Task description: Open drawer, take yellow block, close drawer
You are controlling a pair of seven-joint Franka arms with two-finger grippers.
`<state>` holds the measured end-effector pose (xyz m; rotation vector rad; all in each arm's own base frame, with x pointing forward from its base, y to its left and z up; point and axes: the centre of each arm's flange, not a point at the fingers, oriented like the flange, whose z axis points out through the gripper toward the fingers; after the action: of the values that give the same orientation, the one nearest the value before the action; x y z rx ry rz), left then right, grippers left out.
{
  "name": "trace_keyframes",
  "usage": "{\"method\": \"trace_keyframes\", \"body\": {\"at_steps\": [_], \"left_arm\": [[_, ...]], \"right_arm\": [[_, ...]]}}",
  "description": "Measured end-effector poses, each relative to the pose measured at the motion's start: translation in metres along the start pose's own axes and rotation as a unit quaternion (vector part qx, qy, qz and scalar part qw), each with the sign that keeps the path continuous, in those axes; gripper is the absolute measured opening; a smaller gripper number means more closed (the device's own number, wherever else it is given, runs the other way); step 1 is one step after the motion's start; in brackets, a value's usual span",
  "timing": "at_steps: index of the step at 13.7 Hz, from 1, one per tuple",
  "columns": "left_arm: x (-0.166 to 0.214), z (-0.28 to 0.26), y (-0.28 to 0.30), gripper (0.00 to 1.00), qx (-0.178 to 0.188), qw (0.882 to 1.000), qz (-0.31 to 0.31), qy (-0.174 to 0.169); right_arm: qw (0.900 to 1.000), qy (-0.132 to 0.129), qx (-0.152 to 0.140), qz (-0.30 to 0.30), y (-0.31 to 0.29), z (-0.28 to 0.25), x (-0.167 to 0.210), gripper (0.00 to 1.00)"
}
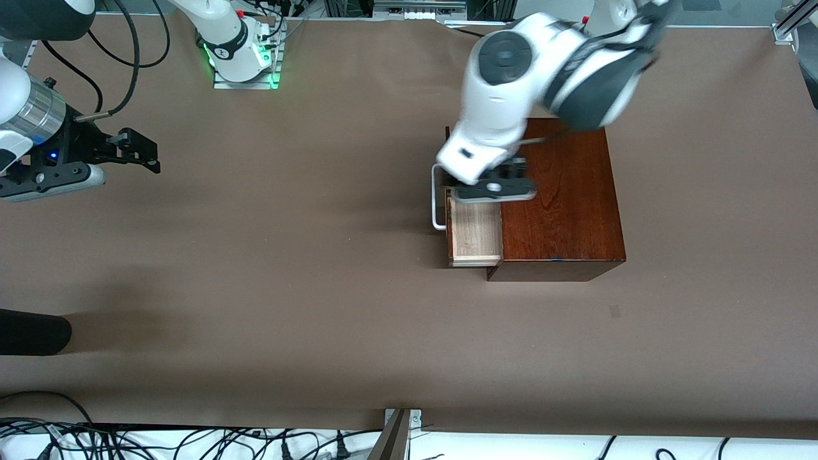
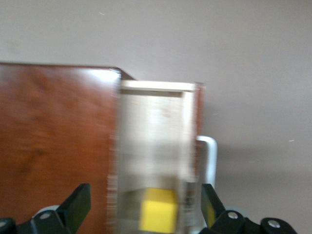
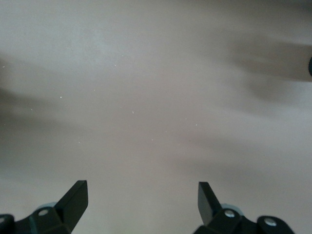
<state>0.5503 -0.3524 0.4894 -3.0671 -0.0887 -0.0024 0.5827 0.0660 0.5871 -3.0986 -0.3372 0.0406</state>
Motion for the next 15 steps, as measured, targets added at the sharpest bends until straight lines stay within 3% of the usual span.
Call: {"method": "trace_keyframes", "body": {"at_steps": [4, 8, 11, 15], "left_arm": [[0.029, -0.051, -0.098, 1.0, 0.026, 0.999, 0.032, -0.023], [0.047, -0.079, -0.212, 1.0, -0.016, 0.998, 0.019, -0.065], [0.062, -0.082, -0.303, 1.0, -0.038, 0.997, 0.028, -0.067], [0.053, -0.086, -0.344, 1.0, -0.031, 0.999, 0.005, -0.018]], "right_arm": [[0.999, 0.004, 0.002, -0.054, -0.062, 0.001, 0.005, 1.0], [0.991, -0.002, 0.008, -0.133, -0.153, 0.007, -0.001, 1.0], [0.976, -0.017, 0.019, -0.214, -0.251, 0.051, -0.001, 1.0], [0.946, 0.02, 0.036, -0.323, -0.396, 0.117, -0.015, 1.0]]}}
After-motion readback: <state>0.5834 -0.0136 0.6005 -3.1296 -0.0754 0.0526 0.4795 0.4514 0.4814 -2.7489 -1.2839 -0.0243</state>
